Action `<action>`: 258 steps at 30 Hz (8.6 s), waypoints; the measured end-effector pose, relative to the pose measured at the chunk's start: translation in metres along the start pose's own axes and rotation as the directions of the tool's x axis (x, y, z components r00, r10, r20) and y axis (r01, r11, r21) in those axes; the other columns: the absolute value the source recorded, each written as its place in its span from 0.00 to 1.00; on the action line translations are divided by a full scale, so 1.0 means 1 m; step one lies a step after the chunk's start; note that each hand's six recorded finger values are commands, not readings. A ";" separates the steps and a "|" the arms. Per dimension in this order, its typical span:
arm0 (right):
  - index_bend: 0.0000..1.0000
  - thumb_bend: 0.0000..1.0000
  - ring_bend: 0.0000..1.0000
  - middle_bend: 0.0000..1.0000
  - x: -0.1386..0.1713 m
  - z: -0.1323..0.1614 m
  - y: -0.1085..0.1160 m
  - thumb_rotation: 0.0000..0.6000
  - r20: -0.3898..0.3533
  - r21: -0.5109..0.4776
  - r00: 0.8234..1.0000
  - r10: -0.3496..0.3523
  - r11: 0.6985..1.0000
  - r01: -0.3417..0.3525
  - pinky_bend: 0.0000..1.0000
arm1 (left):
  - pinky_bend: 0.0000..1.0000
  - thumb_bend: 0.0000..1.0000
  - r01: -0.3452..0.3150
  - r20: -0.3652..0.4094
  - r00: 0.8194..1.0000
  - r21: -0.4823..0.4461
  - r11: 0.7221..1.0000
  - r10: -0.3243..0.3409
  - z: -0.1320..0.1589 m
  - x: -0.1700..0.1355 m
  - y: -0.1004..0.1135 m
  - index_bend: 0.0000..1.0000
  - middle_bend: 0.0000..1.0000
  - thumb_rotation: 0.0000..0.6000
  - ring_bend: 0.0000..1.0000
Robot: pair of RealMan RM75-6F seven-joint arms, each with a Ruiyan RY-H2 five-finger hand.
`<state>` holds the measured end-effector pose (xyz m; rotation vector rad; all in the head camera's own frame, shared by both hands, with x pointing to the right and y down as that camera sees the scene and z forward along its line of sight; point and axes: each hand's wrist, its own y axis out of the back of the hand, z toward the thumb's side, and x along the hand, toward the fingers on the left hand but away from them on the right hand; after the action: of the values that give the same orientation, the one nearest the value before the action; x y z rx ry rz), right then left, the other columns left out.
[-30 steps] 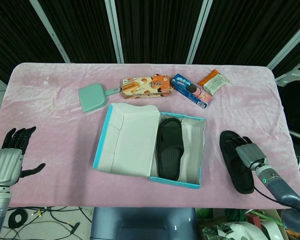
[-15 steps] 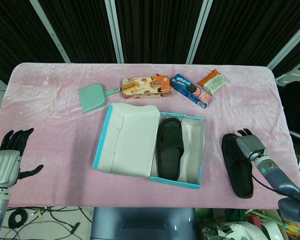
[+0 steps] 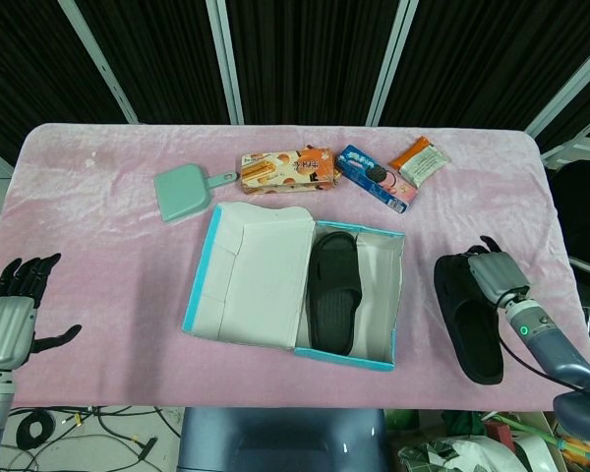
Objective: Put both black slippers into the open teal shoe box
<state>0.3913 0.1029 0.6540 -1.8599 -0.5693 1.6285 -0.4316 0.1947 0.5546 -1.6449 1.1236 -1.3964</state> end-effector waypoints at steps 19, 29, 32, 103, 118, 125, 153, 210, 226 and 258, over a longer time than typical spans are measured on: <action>0.53 0.47 0.21 0.47 0.037 0.042 0.070 1.00 -0.056 -0.205 0.958 -0.280 0.943 0.263 0.03 | 0.00 0.00 -0.003 0.004 1.000 -0.002 1.000 0.003 -0.003 0.001 0.000 0.00 0.11 1.00 0.06; 0.55 0.47 0.21 0.48 0.032 0.081 0.066 1.00 -0.089 -0.518 0.964 -0.251 0.838 0.171 0.03 | 0.00 0.00 -0.004 0.005 1.000 0.006 1.000 0.004 -0.004 0.002 0.002 0.00 0.11 1.00 0.06; 0.56 0.48 0.21 0.48 0.026 0.098 0.063 1.00 -0.110 -0.603 0.963 -0.246 0.787 0.132 0.03 | 0.00 0.00 -0.006 0.007 1.000 0.013 1.000 0.006 -0.004 0.003 0.005 0.00 0.11 1.00 0.06; 0.53 0.45 0.14 0.36 -0.017 0.114 -0.033 1.00 -0.197 -0.486 0.828 -0.524 0.786 0.382 0.03 | 0.00 0.00 -0.010 0.012 1.000 0.033 0.999 0.010 0.005 0.000 0.014 0.00 0.11 1.00 0.06; 0.00 0.45 0.00 0.00 -0.008 0.112 -0.025 1.00 -0.202 -0.346 0.898 -0.391 0.886 0.308 0.03 | 0.00 0.00 -0.003 0.013 1.000 0.023 1.000 0.003 0.002 0.003 0.010 0.00 0.11 1.00 0.06; 0.00 0.45 0.00 0.00 0.004 0.108 -0.013 1.00 -0.215 -0.184 0.932 -0.293 0.949 0.256 0.03 | 0.00 0.00 -0.001 0.010 1.000 0.017 1.000 0.001 -0.001 0.003 0.008 0.00 0.11 1.00 0.06; 0.00 0.00 0.00 0.00 0.040 0.105 0.016 1.00 -0.162 0.140 0.970 -0.179 0.969 0.202 0.03 | 0.00 0.00 0.003 0.022 1.000 0.014 1.000 -0.003 0.000 0.006 0.004 0.00 0.10 1.00 0.06; 0.19 0.60 0.00 0.18 0.011 0.142 -0.020 1.00 -0.292 0.159 0.956 0.018 0.987 0.030 0.03 | 0.00 0.00 0.020 0.019 1.000 0.014 1.000 -0.020 -0.001 0.009 0.000 0.00 0.10 1.00 0.06; 0.19 0.60 0.00 0.18 0.006 0.129 -0.030 1.00 -0.267 0.163 0.963 0.029 0.987 0.015 0.03 | 0.00 0.00 0.021 0.018 1.000 0.013 1.000 -0.022 -0.001 0.009 -0.001 0.00 0.10 1.00 0.06; 0.16 0.33 0.00 0.17 0.089 0.088 0.037 1.00 -0.169 -0.038 0.917 -0.362 0.932 0.361 0.03 | 0.00 0.00 -0.020 -0.005 1.000 -0.007 1.000 0.020 -0.010 0.002 0.001 0.00 0.11 1.00 0.06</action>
<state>0.3162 0.1484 0.5581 -1.7528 -0.7886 1.2119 -0.4415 0.1929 0.5558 -1.6319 1.1465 -1.3859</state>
